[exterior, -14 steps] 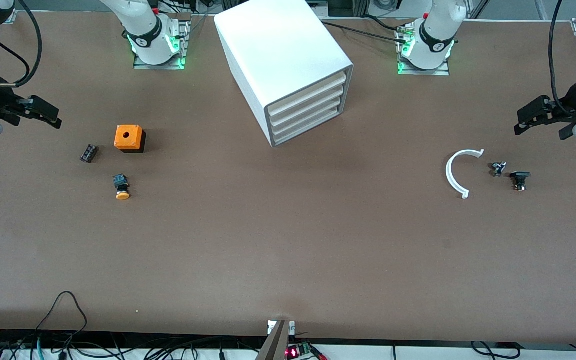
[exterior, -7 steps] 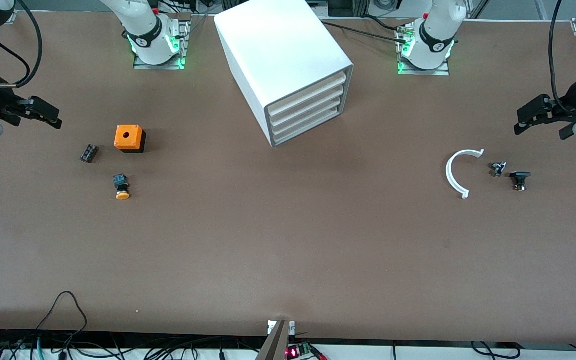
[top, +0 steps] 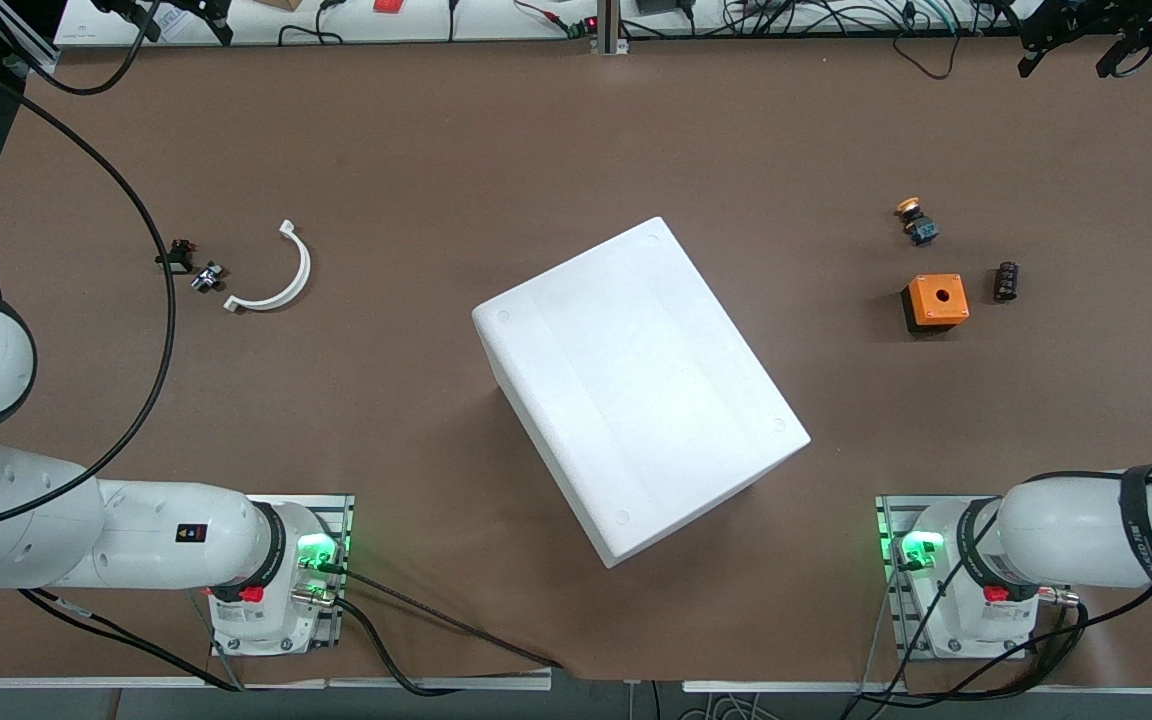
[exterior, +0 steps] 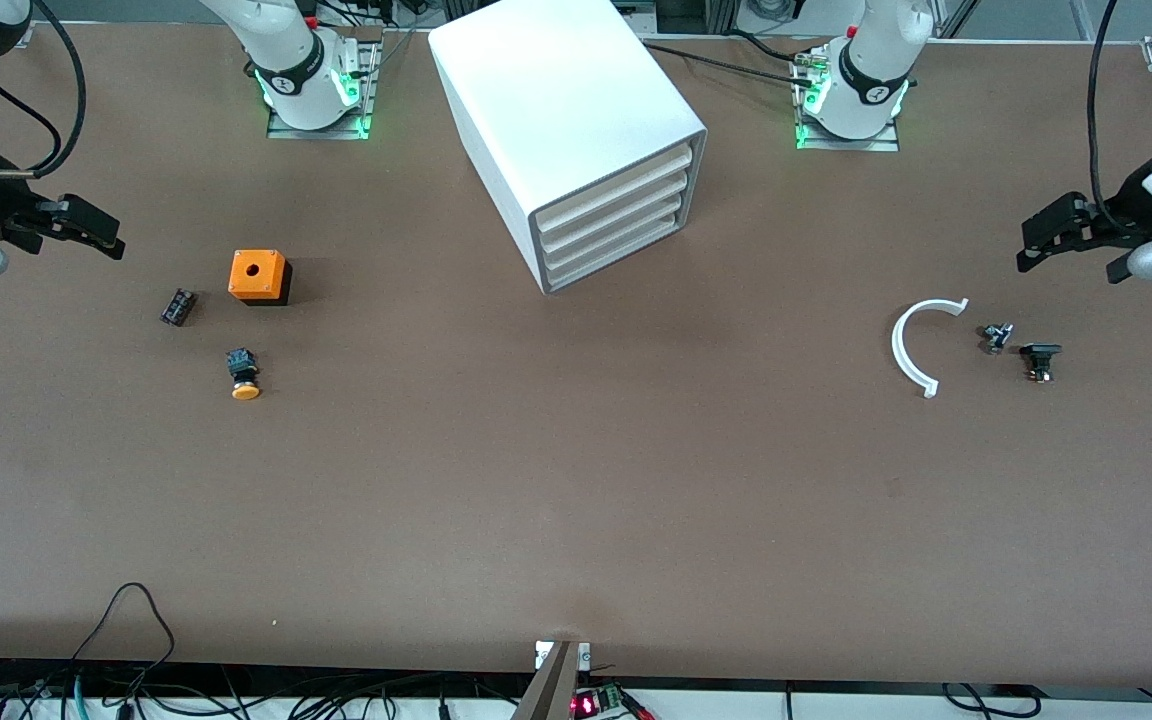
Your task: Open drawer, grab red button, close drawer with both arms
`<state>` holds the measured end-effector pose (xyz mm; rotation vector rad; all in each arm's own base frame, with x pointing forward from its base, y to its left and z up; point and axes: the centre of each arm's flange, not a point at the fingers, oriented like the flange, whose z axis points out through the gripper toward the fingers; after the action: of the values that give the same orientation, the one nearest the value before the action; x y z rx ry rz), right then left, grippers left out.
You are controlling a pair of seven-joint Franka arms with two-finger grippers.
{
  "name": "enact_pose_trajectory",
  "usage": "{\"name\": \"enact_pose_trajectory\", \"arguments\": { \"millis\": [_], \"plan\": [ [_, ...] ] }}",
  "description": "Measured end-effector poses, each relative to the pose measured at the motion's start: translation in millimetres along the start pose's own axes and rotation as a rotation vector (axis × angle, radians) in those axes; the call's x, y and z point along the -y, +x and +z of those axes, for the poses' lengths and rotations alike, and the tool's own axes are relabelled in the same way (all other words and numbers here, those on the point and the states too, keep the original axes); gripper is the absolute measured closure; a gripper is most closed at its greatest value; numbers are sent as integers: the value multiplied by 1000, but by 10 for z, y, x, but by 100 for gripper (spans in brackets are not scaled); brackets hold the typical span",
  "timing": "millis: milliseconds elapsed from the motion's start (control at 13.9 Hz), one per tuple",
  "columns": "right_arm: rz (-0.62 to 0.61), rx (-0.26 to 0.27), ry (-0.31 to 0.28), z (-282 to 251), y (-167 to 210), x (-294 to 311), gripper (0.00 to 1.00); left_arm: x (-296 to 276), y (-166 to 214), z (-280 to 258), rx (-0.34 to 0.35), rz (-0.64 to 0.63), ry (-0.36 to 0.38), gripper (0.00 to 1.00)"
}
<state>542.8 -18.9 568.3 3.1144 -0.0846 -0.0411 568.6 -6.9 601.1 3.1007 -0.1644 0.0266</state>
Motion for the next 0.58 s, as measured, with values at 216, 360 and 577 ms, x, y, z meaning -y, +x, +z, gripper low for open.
{"name": "enact_pose_trajectory", "arguments": {
  "millis": [216, 360, 577],
  "plan": [
    [1, -2, 0, -7, 2, -3, 0, -94, 157, 395, 70, 18, -7, 0],
    [0, -2, 0, -6, 4, -3, 0, -267, 290, 795, 136, 49, -12, 0],
    [0, -1, 0, 23, 31, -1, 0, -538, 347, 1121, 192, 94, -17, 0]
  ]
}}
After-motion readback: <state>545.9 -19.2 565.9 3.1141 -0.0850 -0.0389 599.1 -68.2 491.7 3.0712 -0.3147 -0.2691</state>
